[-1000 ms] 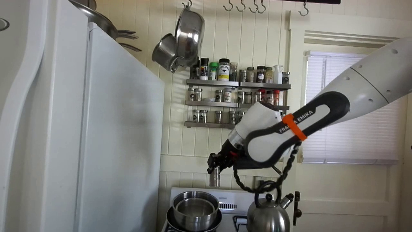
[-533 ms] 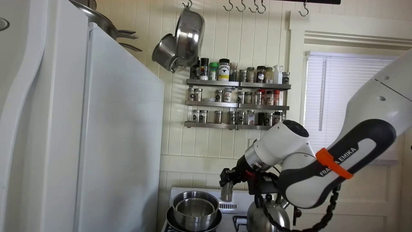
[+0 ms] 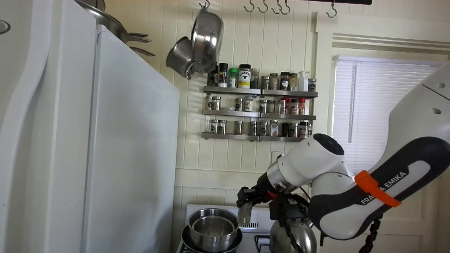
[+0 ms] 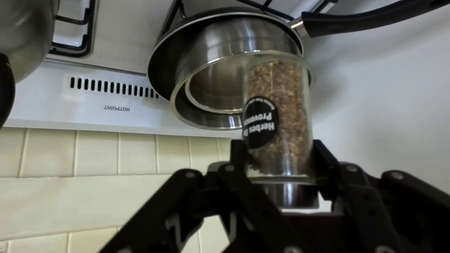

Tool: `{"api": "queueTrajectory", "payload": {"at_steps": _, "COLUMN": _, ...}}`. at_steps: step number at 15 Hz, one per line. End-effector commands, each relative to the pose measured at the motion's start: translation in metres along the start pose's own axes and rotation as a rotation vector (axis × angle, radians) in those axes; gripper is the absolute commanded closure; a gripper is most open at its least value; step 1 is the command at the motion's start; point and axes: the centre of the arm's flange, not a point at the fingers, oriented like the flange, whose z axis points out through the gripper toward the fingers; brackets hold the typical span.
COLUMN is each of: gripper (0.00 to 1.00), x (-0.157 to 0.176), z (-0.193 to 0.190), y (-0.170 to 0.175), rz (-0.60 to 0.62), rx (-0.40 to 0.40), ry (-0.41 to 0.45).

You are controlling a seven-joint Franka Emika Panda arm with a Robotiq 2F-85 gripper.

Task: Remove one glass jar from the bottom shelf and put it on the stovetop.

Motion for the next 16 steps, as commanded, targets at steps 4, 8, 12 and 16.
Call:
{"api": "queueTrajectory", "payload": {"at_steps": 4, "gripper": 0.77, "x": -0.016, "z": 0.015, "y": 0.010, "rz": 0.017, "rx": -0.020, "ry": 0.003}}
{"api": "queueTrajectory", "payload": {"at_steps": 8, "gripper": 0.77, "x": -0.039, "z": 0.030, "y": 0.016, "rz": 0.039, "rx": -0.007, "ry": -0.029}}
{"api": "queueTrajectory", "payload": {"at_steps": 12, "gripper": 0.77, "x": -0.061, "z": 0.043, "y": 0.021, "rz": 0.064, "rx": -0.019, "ry": -0.032}}
{"api": "queueTrajectory", "payload": {"at_steps": 16, "gripper": 0.77, "x": -0.083, "z": 0.055, "y": 0.025, "rz": 0.074, "rx": -0.041, "ry": -0.060}}
